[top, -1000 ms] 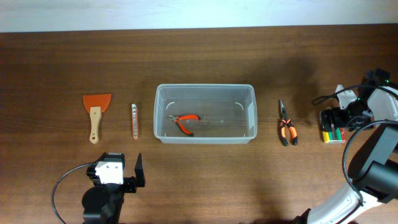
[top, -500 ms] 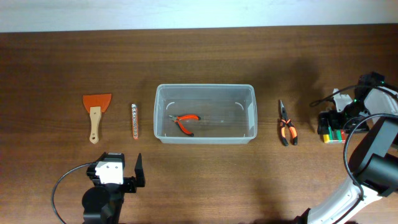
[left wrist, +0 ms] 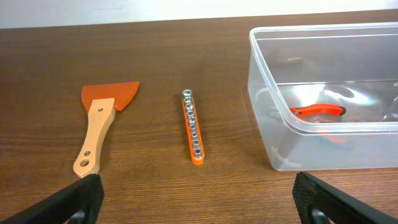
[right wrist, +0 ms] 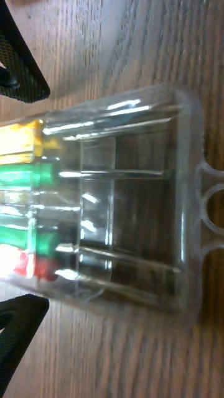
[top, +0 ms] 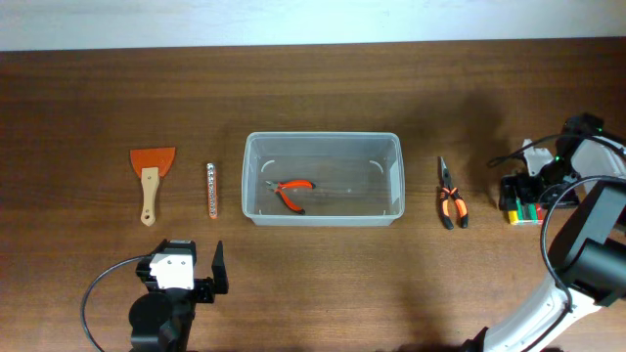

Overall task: Pack container
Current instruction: 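Lower the right gripper and grasp the clear screwdriver case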

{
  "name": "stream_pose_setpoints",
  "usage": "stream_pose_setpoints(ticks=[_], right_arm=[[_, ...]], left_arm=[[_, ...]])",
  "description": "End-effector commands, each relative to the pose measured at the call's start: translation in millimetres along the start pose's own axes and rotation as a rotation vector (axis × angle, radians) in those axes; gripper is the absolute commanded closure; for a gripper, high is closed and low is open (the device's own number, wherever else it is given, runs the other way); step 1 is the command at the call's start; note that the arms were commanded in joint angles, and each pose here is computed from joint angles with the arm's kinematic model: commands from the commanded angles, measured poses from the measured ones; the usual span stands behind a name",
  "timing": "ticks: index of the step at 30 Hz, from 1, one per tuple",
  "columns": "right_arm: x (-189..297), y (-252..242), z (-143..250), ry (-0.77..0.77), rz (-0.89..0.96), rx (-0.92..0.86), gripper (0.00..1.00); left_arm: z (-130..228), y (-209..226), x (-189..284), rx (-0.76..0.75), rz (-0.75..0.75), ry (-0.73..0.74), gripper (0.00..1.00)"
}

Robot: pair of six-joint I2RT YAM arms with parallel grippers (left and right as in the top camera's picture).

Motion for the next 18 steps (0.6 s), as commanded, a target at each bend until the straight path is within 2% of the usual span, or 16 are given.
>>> stream_pose_setpoints(ticks=[1,15,18], right_arm=[[-5.7,-1.7,-1.8,0.014,0.004,-0.008,0.01],[-5.6,-1.8,-1.9,0.014,0.005,-0.009,0.0],[-5.5,-1.8,-2.1,0.013,0.005,-0.009,0.06]], left_arm=[[1.0,-2.1,-0.7,0.001,0.015,-0.005,0.01],[1.0,-2.1,-0.7,0.001,0.015,-0.005,0.01],[1.0,-2.1,-0.7,0.001,0.015,-0.005,0.01]])
Point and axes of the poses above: each gripper's point midway between its finger pads, its own x axis back along the fingers, its own y axis along the line the jaws close on, z = x × y, the point moved 8 cm from there along x, back along the fingers, and after that the axes turned 14 degrees about -x, right-handed, at the moved point
